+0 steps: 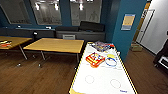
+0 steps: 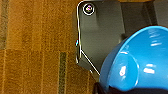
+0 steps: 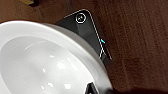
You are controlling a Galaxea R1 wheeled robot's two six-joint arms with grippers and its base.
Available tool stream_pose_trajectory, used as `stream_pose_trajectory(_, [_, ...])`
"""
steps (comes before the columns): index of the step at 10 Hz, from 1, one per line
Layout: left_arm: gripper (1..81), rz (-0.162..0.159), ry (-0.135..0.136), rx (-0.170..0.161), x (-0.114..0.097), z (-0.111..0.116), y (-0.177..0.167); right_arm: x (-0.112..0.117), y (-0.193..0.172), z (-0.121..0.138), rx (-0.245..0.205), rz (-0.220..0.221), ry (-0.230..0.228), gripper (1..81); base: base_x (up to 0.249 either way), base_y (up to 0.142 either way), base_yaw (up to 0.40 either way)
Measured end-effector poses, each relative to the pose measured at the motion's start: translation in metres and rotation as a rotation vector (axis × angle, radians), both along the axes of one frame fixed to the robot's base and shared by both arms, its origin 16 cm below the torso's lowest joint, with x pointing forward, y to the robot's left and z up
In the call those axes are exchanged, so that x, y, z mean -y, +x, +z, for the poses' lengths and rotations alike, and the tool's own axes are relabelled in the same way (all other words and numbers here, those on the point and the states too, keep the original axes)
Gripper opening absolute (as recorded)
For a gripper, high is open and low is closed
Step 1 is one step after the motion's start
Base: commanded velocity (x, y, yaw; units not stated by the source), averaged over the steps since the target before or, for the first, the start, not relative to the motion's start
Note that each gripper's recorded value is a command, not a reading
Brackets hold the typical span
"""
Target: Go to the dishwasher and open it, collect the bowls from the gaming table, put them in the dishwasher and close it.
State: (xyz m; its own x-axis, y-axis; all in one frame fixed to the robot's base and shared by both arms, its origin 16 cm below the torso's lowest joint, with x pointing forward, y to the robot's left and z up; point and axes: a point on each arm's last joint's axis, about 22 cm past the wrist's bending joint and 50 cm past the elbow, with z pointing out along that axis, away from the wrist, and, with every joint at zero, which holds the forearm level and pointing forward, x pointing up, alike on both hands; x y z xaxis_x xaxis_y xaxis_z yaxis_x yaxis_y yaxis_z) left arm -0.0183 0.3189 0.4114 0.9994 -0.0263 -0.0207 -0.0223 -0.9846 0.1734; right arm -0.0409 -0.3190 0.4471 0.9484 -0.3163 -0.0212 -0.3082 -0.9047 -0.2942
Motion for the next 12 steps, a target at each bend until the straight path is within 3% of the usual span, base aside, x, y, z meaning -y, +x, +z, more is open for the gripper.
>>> stream_pose_trajectory(4, [1.0, 0.000, -0.010, -0.005, 0.010, -0.001, -0.003, -0.010, -0.005, -0.001, -0.007, 0.007, 0.012, 1.0, -0.144, 0.000, 0.000])
stream_pose_trajectory(9, [1.0, -0.005, 0.007, -0.010, 0.003, -0.001, -0.008, -0.010, -0.007, -0.001, -0.008, 0.007, 0.010, 1.0, -0.148, 0.000, 0.000])
stream_pose_trajectory(12, [1.0, -0.016, -0.004, -0.018, 0.008, -0.001, -0.019, -0.010, -0.007, -0.001, -0.006, 0.011, 0.011, 1.0, -0.148, 0.000, 0.000])
